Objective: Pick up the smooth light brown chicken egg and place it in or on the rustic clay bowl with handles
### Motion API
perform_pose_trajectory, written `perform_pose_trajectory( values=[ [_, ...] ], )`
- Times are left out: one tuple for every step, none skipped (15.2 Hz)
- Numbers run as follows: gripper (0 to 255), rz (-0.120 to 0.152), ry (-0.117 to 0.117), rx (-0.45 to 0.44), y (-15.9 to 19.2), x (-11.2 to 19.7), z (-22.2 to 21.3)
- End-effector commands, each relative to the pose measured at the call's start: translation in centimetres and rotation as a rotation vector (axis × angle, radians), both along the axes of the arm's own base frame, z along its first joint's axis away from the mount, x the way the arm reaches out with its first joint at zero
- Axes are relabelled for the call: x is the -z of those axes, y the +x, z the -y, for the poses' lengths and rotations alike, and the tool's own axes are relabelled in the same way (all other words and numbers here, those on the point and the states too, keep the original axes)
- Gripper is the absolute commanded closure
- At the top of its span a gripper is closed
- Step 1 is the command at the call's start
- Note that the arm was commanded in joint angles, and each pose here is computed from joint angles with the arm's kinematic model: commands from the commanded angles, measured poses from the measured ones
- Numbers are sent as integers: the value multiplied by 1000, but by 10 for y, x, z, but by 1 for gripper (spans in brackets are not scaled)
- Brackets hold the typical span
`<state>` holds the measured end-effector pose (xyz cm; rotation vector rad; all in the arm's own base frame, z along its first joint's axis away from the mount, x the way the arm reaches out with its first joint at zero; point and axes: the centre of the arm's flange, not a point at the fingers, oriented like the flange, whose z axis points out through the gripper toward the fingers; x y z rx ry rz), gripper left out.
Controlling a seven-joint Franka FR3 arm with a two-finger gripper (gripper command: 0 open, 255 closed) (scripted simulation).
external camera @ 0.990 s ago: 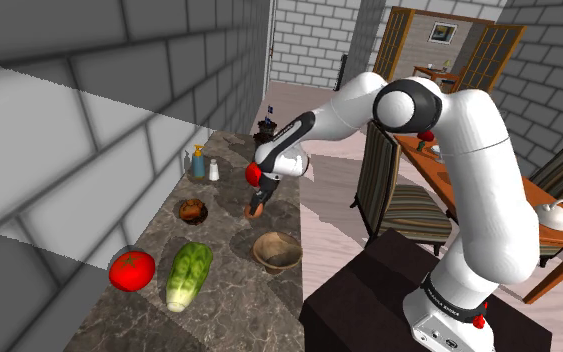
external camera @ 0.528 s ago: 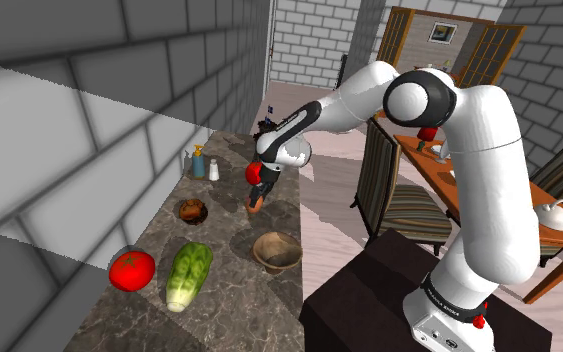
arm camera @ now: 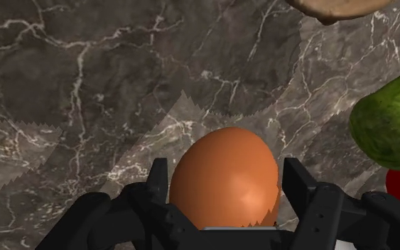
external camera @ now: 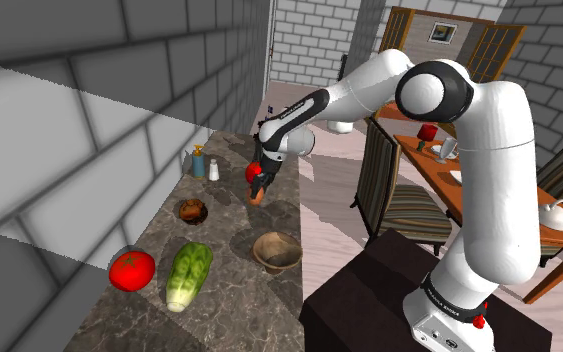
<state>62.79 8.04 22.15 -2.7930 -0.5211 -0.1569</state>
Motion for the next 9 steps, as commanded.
perform_pose_trajectory(
  values=[
    [255,0,0,0,0,-10,-1],
    [255,0,0,0,0,-15,-1],
    [255,0,0,0,0,-20,-1],
    [255,0,0,0,0,-26,-1],
    [255,0,0,0,0,-28,-1],
    [255,0,0,0,-13,-28,-4],
    [255,0,0,0,-26,-28,-7],
    [255,0,0,0,-38,-28,-11],
    [255,0,0,0,-51,-28,-14]
  ],
)
